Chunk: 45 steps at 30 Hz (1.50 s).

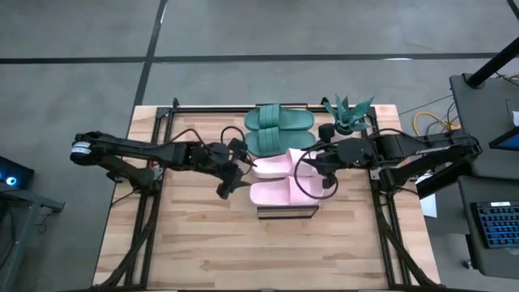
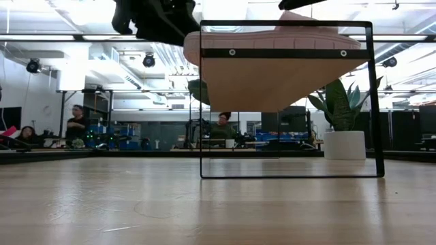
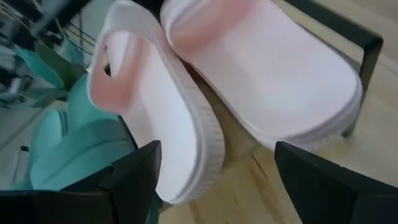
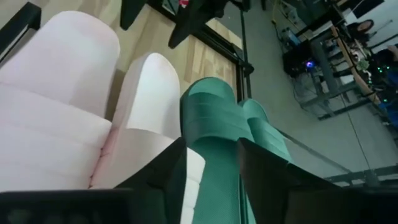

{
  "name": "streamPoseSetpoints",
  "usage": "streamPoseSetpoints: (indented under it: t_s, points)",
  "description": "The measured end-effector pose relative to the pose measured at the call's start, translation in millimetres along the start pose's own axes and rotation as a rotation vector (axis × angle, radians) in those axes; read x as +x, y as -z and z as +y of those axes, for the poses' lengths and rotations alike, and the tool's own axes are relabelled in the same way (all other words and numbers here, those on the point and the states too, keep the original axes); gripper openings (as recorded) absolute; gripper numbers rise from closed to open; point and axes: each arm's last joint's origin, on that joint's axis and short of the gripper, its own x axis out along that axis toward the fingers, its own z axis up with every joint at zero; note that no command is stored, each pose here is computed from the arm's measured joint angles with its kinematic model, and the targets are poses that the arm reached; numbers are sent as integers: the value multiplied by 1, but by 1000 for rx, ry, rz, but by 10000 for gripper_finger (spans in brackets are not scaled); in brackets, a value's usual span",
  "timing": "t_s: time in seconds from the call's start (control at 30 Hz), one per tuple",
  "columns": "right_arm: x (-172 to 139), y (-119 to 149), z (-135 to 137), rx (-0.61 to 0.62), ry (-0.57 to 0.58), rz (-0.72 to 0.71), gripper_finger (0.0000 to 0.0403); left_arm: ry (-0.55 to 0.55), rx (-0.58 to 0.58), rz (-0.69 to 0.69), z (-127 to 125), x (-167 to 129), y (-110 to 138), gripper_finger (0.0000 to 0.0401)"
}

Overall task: Pick and place slides into the shelf
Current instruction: Put the left pink slipper on the shelf

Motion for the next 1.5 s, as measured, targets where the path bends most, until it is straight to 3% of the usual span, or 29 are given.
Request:
streamPoseSetpoints:
  t_s: [0.23,0.6,1.23,1.5]
  points:
    - [-1,-1,-1,-11,2,-2,158,-50,22,26,1,5,6,297]
    - [-2,0,-1,-11,3,-3,147,-93,54,155,-1,29,16,287]
    - [-2,0,-1,-2,4,-5,137,-127,83,138,2,30,14,75]
    - [-2,0,-1,-2,4,-5,132,-144,176,162,2,30,14,45]
